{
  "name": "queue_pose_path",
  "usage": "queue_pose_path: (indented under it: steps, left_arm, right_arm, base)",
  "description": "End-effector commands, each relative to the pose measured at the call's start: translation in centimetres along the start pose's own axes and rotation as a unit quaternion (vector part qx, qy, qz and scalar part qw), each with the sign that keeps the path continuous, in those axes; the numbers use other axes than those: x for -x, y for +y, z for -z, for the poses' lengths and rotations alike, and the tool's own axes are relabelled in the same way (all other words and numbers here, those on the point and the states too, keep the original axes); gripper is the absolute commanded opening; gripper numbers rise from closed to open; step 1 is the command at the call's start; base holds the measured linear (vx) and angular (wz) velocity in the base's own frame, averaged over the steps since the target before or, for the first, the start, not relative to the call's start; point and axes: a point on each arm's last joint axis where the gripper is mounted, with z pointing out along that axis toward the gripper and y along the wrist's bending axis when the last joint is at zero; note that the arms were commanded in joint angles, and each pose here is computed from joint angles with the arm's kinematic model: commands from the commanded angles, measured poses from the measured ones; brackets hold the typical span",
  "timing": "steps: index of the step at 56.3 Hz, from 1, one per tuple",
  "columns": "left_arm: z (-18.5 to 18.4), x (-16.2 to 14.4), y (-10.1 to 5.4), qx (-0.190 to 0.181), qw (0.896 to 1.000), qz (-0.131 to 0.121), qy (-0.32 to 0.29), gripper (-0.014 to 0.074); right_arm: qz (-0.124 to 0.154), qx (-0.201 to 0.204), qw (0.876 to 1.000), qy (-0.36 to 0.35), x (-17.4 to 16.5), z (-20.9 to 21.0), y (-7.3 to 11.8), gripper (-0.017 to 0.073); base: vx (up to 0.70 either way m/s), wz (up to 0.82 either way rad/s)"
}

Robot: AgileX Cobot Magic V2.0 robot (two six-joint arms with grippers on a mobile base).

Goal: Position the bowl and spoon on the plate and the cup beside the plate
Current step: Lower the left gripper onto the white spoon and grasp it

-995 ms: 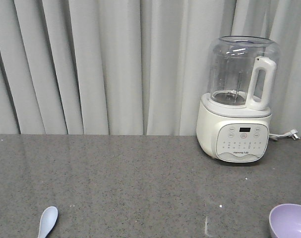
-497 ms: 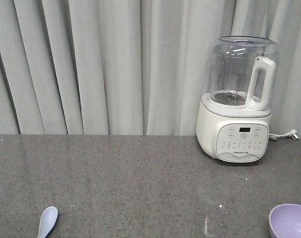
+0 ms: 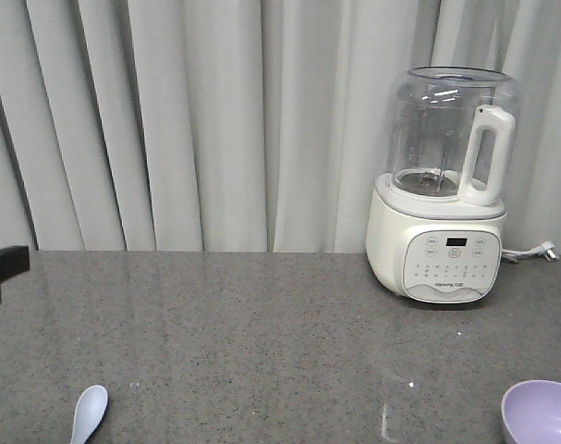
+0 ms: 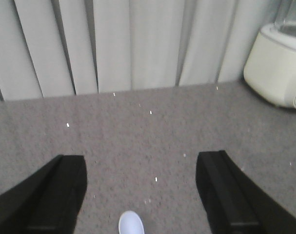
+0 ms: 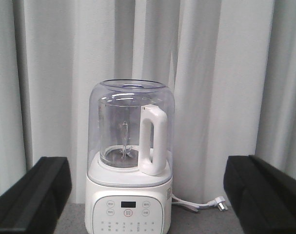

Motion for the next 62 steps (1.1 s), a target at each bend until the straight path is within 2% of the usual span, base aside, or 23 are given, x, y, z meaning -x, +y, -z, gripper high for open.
queue_pose_path:
  steps: [1,6,15,21,29,43,49,56,62]
  left_arm:
    - [-0.9,0.9,-0.1,-0.008,1.0,0.009,0.018,0.059]
    - [-3.3,-0.6,0.2,-0.01,0.996,0.008,0.093,0.059]
    - [-7.5,-3.7,0.7,-0.005,0.975,0.062,0.212,0.0586]
    - [-9.7,-5.3,1.0,-0.002,0.962,0.08,0.259,0.0586]
    - [-11.6,-6.9,1.2,0.0,0.951,0.085,0.299,0.0586]
    - [-13.2,-8.4,1.5,0.003,0.94,0.088,0.331,0.0586]
    - [-14.1,-9.3,1.8,0.017,0.932,0.092,0.35,0.0586]
    - [-15.0,-10.4,1.8,0.031,0.925,0.082,0.37,0.0586]
    - [-15.6,-10.8,1.4,0.032,0.926,0.071,0.37,0.0586]
  right_arm:
    - [0.01,-0.004,0.998,-0.059,2.0,0.6,-0.1,0.0669]
    - [0.01,-0.004,0.998,-0.059,2.0,0.6,-0.1,0.0643]
    - [0.008,-0.004,0.998,-0.056,1.9,0.6,-0.1,0.0598]
    - [0.008,-0.004,0.999,-0.052,1.9,0.5,-0.1,0.0584]
    - [0.008,-0.004,0.999,-0.046,1.8,0.5,-0.1,0.0584]
    - [0.008,-0.003,0.999,-0.043,1.7,0.4,-0.1,0.0584]
    - [0.008,-0.003,0.999,-0.041,1.6,0.3,-0.1,0.0584]
    - [0.008,-0.003,0.999,-0.039,1.5,0.2,-0.1,0.0584]
    - [0.008,-0.003,0.999,-0.039,1.5,0.2,-0.1,0.0584]
  base:
    - [0.0,0.0]
    - [0.0,0.0]
    - [0.0,0.0]
    - [0.0,0.0]
    - [0.0,0.0]
    - [0.0,0.0]
    - [0.0,0.0]
    - [0.0,0.0]
    - [0.0,0.0]
